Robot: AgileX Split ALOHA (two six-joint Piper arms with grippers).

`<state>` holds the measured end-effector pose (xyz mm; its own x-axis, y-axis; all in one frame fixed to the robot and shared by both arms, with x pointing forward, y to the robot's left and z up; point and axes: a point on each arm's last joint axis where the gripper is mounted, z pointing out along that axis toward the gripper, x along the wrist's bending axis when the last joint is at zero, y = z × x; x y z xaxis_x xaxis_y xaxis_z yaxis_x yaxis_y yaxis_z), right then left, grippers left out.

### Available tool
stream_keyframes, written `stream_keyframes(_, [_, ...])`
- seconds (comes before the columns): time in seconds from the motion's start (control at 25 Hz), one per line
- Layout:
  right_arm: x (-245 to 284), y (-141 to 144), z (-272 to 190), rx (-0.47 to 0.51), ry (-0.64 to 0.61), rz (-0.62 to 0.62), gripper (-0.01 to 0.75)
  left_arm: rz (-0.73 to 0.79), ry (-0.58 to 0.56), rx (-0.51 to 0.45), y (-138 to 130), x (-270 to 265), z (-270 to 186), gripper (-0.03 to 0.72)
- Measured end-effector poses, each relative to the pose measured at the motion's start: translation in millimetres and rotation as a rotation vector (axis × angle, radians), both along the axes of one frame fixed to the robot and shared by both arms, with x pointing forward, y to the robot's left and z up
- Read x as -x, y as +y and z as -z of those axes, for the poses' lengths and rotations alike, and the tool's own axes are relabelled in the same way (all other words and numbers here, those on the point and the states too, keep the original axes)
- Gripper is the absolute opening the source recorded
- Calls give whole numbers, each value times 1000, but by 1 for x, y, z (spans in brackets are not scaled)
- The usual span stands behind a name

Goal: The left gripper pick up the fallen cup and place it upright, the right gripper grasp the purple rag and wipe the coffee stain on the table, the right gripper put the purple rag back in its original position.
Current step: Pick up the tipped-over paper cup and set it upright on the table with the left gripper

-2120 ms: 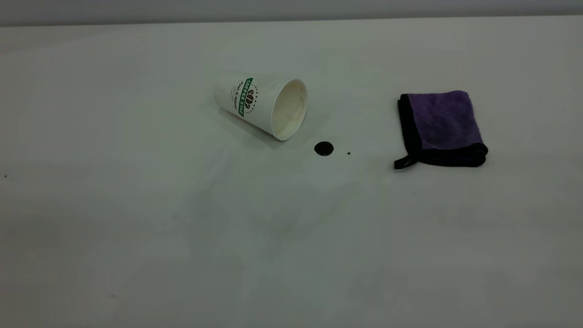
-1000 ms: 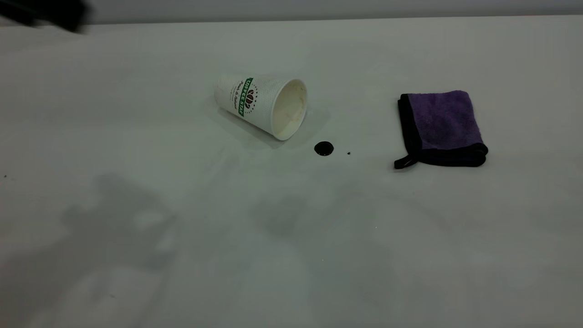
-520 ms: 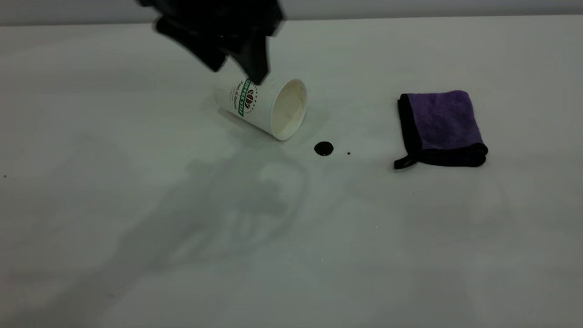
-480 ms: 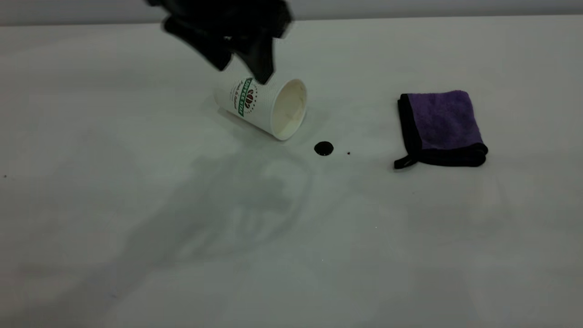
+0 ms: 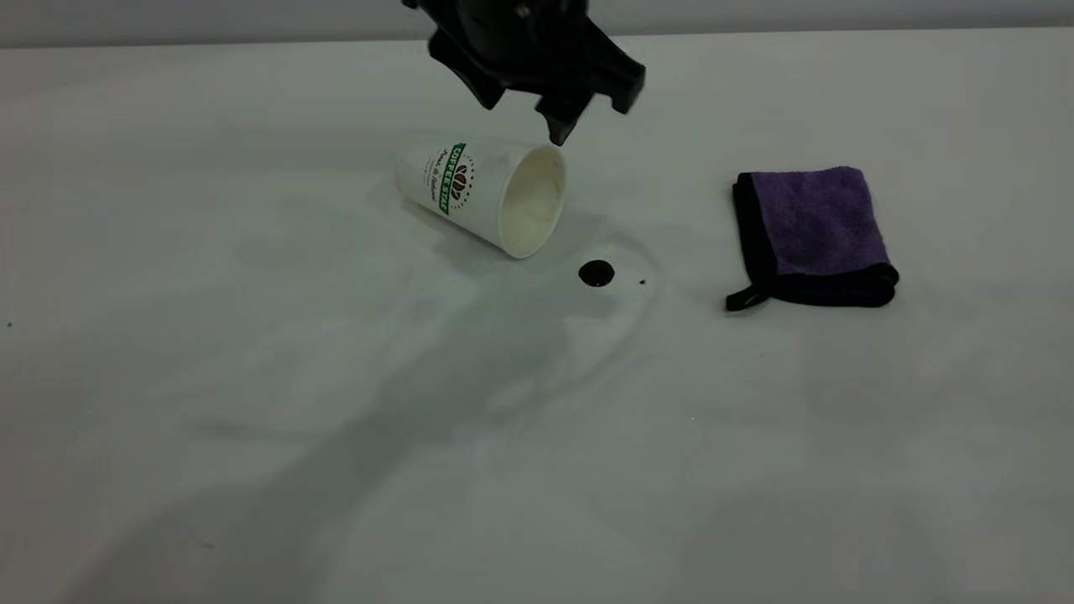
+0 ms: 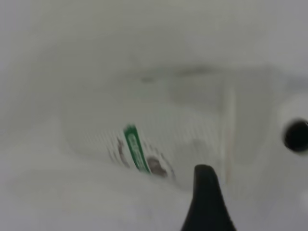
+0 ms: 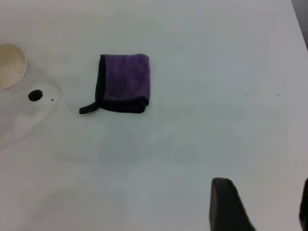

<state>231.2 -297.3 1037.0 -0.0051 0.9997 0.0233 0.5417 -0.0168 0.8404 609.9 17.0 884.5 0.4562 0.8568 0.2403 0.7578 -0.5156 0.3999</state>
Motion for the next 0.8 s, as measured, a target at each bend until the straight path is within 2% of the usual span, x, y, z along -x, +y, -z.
stream_keyframes(0.28, [0, 0, 0, 0, 0, 0, 401, -68, -77, -58, 0, -9, 22, 590])
stream_keyframes(0.8, [0, 0, 0, 0, 0, 0, 401, -57, -59, -117, 3, -9, 48, 590])
